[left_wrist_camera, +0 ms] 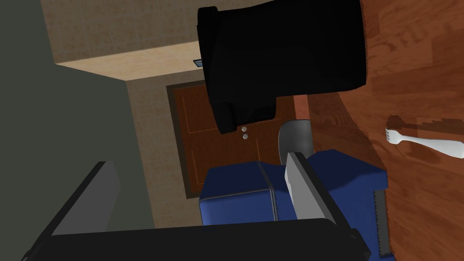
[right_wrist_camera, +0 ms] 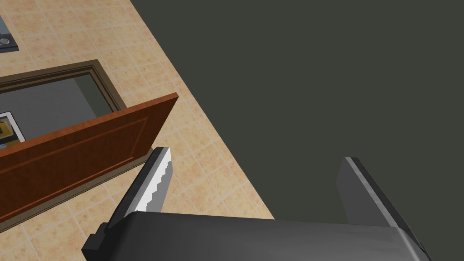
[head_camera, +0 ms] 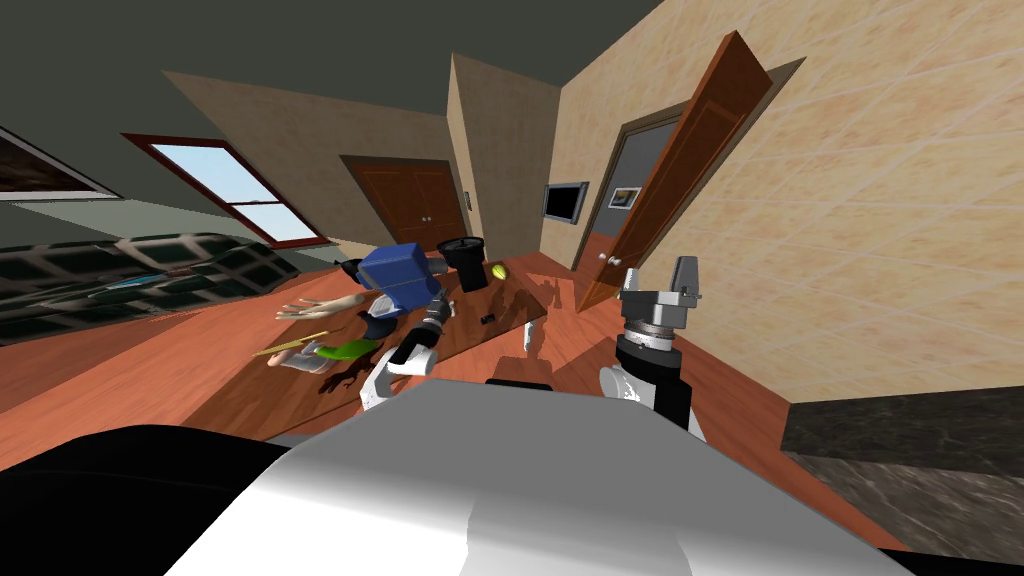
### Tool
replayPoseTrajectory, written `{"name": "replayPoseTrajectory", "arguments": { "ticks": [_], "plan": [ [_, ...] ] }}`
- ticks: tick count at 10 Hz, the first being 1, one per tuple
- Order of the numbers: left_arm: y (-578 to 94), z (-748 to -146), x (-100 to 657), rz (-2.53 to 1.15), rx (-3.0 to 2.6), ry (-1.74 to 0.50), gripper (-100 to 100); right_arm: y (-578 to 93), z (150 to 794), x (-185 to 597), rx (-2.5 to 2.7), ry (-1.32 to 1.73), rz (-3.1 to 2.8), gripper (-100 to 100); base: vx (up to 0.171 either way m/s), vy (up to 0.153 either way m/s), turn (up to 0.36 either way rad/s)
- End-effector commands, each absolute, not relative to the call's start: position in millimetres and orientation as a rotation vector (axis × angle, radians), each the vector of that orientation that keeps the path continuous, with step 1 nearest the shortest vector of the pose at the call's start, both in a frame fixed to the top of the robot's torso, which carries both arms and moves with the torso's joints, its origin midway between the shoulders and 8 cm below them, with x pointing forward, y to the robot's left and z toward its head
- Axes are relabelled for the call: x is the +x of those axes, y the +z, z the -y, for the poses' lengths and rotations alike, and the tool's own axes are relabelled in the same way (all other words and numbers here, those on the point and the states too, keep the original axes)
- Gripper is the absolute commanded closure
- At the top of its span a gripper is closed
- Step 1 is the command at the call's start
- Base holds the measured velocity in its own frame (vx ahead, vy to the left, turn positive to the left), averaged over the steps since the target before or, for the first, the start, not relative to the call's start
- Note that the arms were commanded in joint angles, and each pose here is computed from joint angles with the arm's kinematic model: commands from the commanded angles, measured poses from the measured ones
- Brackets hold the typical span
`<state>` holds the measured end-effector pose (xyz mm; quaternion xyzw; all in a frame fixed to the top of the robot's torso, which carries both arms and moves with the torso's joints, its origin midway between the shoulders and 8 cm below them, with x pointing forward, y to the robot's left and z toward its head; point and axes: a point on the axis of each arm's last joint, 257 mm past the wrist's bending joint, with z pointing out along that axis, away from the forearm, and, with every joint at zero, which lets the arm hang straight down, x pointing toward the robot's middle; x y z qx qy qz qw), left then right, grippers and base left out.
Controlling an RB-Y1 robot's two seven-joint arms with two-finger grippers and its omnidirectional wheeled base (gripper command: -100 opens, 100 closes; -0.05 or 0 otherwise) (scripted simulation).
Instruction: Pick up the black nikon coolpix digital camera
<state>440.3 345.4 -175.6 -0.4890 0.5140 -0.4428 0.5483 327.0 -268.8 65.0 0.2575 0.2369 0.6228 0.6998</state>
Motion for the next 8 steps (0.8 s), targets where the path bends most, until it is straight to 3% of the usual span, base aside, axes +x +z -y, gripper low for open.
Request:
{"name": "replayPoseTrajectory", "arguments": {
  "ticks": [1,8],
  "plan": [
    [-189.4,-350.3,441.2,-1.244,-1.206,-1.024,-100,65.0,268.8,327.0,0.574,1.388,-0.528,0,-0.007,0.0,-0.027],
    [-251.4,-387.5,442.1,-1.332,-1.417,-0.914,-100,65.0,268.8,327.0,0.574,1.388,-0.528,0,-0.001,-0.003,-0.041]
  ]
}}
